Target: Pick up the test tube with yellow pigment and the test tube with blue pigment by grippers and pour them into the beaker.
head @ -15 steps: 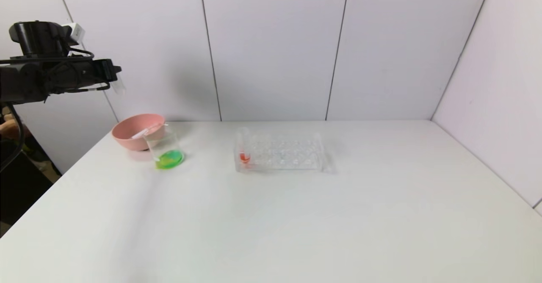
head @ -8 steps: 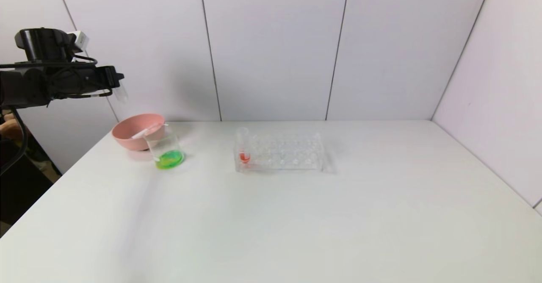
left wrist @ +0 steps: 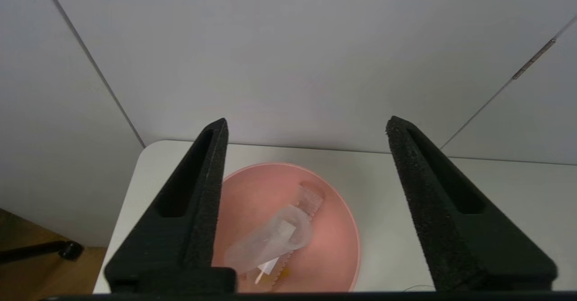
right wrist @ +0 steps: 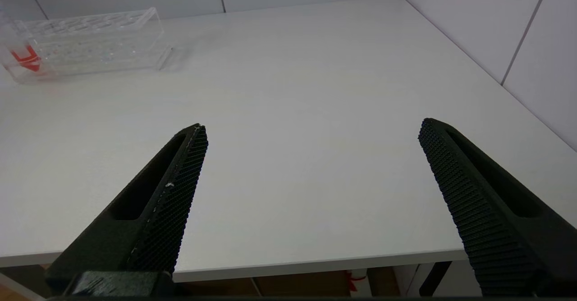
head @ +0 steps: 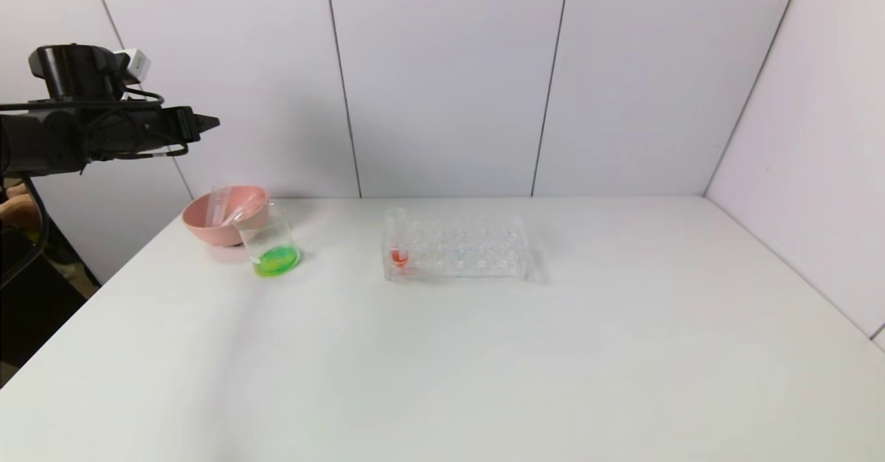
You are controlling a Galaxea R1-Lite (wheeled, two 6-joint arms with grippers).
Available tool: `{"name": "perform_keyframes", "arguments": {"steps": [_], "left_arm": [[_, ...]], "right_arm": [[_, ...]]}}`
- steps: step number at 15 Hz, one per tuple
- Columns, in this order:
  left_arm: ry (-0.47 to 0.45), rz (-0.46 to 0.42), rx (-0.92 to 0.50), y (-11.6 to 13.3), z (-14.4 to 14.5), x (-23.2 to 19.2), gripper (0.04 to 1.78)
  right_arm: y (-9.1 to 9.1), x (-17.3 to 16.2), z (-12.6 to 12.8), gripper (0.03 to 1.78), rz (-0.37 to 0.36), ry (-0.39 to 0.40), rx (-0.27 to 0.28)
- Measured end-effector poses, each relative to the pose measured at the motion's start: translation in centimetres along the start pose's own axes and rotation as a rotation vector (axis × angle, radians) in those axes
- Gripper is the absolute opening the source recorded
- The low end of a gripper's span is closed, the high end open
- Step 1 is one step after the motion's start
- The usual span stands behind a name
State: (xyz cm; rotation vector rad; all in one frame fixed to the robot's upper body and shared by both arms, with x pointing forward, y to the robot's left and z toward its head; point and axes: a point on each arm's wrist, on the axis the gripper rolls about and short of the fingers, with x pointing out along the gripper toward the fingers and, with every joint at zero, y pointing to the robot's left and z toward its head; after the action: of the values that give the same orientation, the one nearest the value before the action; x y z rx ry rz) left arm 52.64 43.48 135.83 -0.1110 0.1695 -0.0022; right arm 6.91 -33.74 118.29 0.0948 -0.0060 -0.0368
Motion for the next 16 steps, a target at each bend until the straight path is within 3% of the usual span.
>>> {"name": "perform_keyframes", "arguments": {"steps": [3, 5, 11, 16], "left_arm": [[-0.004, -0.004, 0.008, -0.1, 0.2, -0.1, 1.64], [-0.019, -0.012, 0.014, -0.5, 0.8, -0.6, 1.75], [-0.114, -0.069, 0.044, -3.0, 4.9, -6.0, 1.76], [-0.243, -0.179, 0.045, -6.0, 9.0, -16.9, 1.76]], "right_arm": [[0.0, 0.0, 0.0, 1.71, 0.0, 0.0, 0.0], [0.0, 0.0, 0.0, 1.71, 0.0, 0.0, 0.0], [0.0, 0.0, 0.0, 1.71, 0.0, 0.0, 0.0], [0.0, 0.0, 0.0, 1.71, 0.0, 0.0, 0.0]]}}
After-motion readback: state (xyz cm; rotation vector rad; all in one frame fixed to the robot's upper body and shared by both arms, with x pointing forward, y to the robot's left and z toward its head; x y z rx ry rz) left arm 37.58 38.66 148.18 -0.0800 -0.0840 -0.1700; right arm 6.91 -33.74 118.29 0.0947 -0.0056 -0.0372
